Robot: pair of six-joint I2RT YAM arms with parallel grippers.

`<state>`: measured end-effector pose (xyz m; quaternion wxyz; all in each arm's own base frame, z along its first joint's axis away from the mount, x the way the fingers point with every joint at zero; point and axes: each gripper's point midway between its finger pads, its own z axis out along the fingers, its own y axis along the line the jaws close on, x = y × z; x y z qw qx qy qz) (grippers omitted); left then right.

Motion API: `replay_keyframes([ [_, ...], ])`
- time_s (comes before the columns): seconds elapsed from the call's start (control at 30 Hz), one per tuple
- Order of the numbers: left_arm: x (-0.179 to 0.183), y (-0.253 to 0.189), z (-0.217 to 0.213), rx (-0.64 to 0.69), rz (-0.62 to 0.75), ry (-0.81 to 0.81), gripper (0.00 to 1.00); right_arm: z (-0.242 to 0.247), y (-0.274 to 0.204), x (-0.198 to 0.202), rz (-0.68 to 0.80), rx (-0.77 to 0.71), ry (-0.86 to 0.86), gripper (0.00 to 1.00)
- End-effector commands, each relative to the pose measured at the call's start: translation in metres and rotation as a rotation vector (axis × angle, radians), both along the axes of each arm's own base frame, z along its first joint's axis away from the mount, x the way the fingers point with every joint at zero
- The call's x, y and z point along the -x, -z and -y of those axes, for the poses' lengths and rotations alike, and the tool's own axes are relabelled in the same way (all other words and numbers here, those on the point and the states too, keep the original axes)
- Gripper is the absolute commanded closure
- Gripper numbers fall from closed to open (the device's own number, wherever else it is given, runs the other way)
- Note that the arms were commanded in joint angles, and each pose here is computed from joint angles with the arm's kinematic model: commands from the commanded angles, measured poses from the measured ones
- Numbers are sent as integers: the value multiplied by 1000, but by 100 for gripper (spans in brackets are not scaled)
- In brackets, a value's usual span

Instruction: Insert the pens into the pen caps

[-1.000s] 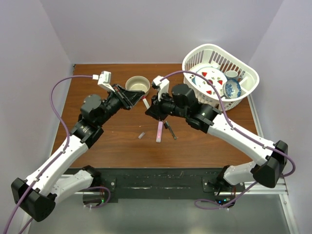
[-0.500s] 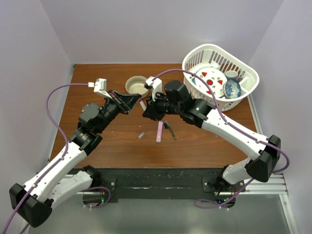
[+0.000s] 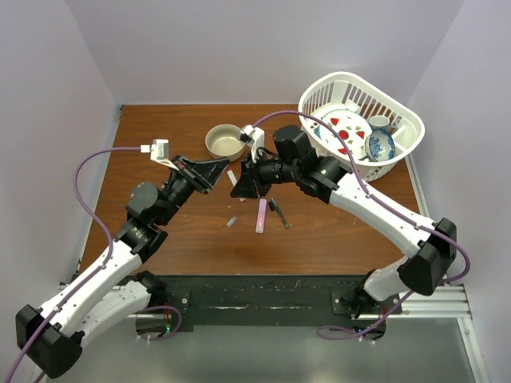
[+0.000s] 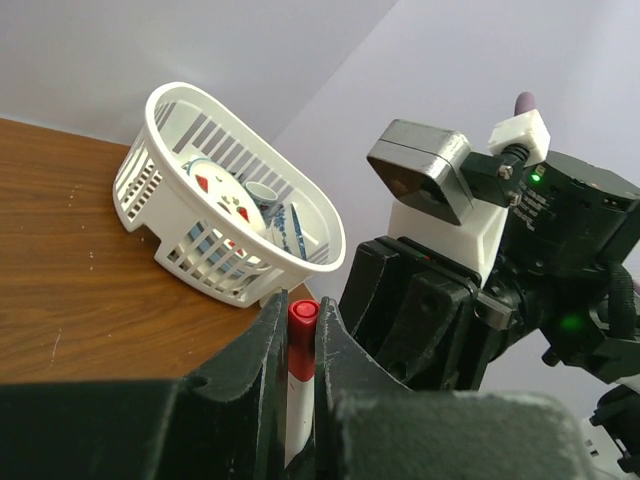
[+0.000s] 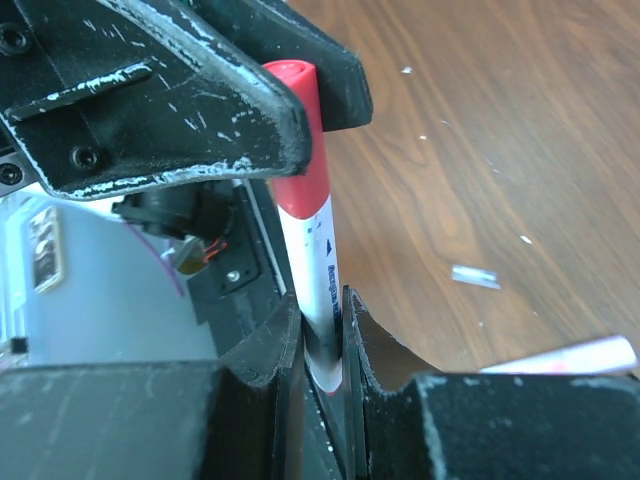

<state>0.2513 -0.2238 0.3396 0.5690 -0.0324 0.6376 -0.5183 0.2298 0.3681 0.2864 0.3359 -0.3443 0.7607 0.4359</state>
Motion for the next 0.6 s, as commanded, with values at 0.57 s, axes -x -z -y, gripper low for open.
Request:
replay_keyframes([
  [0.57, 156, 141, 35, -353, -501, 708, 100, 30, -219, -80, 780, -427, 183, 100],
])
